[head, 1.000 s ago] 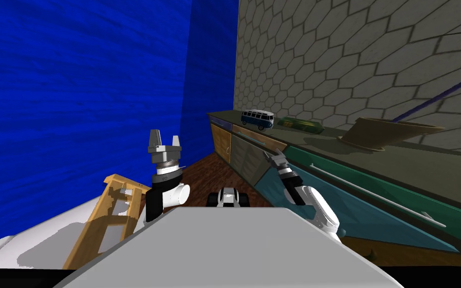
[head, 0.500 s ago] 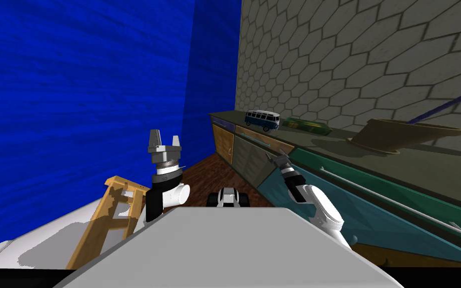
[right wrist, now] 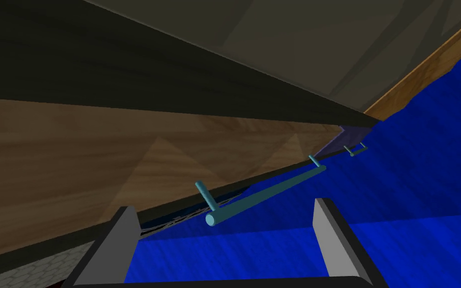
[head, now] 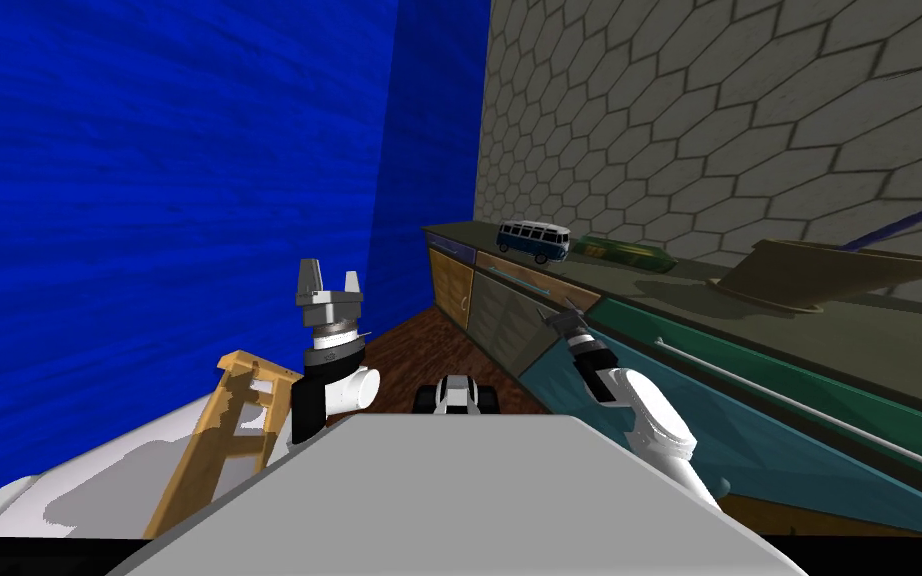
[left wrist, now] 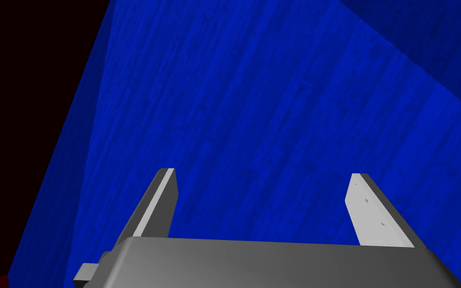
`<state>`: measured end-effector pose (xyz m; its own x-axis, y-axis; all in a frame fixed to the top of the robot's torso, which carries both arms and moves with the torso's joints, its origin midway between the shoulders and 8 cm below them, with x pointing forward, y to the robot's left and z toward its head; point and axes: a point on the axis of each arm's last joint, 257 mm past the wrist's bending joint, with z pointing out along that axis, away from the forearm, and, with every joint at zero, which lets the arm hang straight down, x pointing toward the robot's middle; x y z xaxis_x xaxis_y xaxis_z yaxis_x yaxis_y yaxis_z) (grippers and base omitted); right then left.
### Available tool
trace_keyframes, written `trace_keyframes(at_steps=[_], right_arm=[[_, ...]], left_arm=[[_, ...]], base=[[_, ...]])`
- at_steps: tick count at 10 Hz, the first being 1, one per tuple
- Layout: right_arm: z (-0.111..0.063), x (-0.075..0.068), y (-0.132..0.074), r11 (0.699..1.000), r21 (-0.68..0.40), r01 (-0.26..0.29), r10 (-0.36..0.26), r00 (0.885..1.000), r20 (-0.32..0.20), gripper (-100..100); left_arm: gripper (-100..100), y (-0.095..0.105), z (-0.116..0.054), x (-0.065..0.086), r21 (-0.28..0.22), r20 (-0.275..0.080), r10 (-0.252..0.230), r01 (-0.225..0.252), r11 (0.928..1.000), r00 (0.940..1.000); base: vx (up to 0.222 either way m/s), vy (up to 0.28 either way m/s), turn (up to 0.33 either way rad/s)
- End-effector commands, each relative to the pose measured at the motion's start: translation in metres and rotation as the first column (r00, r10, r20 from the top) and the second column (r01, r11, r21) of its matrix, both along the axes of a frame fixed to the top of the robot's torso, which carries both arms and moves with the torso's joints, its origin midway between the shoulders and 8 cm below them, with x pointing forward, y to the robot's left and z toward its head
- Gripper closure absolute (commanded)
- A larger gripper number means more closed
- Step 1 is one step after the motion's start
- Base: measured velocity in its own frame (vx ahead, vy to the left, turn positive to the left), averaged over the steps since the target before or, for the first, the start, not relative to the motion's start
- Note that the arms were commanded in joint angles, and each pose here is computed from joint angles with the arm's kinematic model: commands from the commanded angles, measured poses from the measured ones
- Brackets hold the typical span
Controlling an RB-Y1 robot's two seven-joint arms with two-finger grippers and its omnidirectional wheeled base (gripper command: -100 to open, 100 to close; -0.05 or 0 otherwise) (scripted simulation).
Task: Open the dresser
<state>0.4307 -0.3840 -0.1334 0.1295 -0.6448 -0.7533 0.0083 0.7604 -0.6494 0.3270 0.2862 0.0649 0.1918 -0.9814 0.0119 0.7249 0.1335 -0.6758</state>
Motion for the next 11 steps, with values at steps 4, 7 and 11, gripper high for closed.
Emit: trace_keyframes(at_steps=[4, 7, 11], right_arm=[[0.002, 0.005, -0.042, 0.941, -0.330, 0.076, -0.083, 0.997, -0.007, -100], [0.007, 0.008, -0.059, 0.882, -0.462, 0.098, -0.111, 0.994, -0.002, -100], [0.012, 0.009, -0.072, 0.823, -0.557, 0.111, -0.131, 0.991, 0.005, -100]], left_arm=[[0, 0.000, 0.000, 0.000, 0.000, 0.000, 0.000, 0.000, 1.0000, 1.0000], [0, 0.000, 0.000, 0.000, 0.000, 0.000, 0.000, 0.000, 1.0000, 1.0000], [0, 0.000, 0.000, 0.000, 0.000, 0.000, 0.000, 0.000, 1.0000, 1.0000]], base=[[-0.009, 0.074, 0.039], [-0.011, 0.063, 0.028], [0.001, 0.042, 0.018]])
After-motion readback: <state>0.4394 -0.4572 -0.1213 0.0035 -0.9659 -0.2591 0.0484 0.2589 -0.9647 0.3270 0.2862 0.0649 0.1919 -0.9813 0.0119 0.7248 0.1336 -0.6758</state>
